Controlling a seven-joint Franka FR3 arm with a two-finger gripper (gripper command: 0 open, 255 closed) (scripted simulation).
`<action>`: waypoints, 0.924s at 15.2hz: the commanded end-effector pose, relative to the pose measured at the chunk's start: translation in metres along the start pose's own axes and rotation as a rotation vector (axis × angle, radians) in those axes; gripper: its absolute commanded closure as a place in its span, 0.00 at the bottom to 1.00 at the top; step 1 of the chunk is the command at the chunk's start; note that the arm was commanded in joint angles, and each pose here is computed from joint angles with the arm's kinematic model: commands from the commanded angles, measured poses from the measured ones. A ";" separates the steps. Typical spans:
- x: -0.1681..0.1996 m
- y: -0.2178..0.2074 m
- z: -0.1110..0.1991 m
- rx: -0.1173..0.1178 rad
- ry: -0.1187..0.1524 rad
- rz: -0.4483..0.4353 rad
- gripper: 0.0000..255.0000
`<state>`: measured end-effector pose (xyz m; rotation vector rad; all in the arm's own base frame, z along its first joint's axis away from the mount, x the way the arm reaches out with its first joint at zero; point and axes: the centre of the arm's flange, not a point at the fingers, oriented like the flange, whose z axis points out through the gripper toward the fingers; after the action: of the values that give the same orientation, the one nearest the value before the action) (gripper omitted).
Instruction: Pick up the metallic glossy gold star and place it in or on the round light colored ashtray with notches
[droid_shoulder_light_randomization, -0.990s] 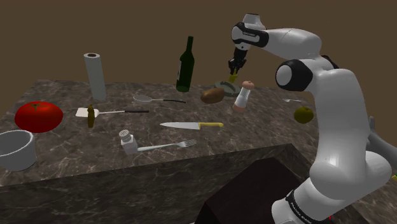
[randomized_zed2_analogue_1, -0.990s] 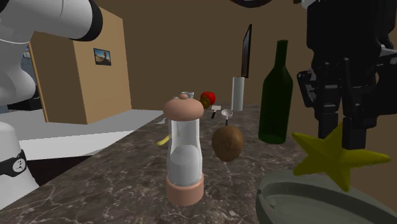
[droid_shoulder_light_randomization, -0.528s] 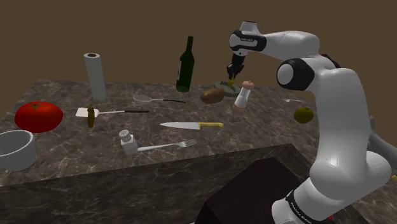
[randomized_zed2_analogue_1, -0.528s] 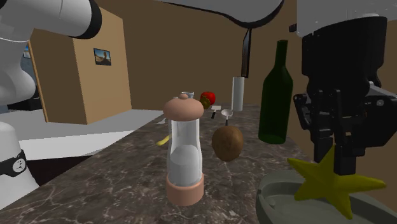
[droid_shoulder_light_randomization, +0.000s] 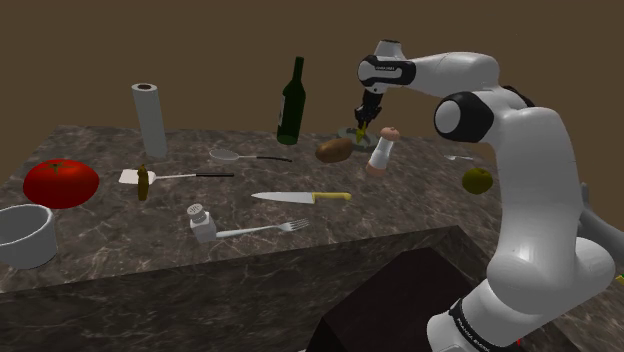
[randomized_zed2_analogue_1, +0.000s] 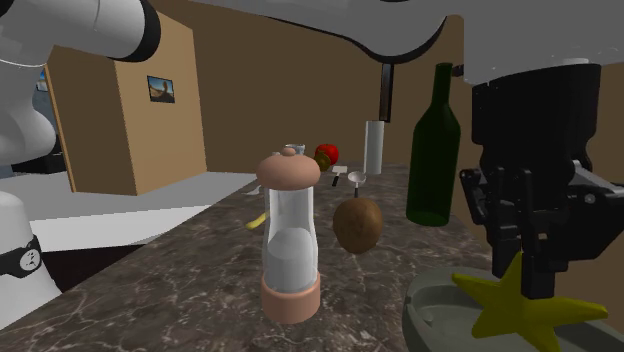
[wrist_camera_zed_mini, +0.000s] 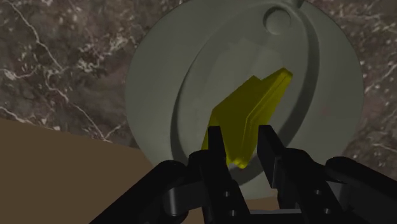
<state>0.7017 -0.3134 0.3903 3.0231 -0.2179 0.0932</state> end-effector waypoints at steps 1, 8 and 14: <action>-0.001 0.000 0.003 0.001 -0.005 0.000 1.00; 0.000 0.000 0.002 0.001 -0.005 0.000 0.00; 0.000 0.000 -0.047 0.001 -0.005 0.000 0.00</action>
<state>0.6986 -0.3088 0.4307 3.0239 -0.2185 0.0872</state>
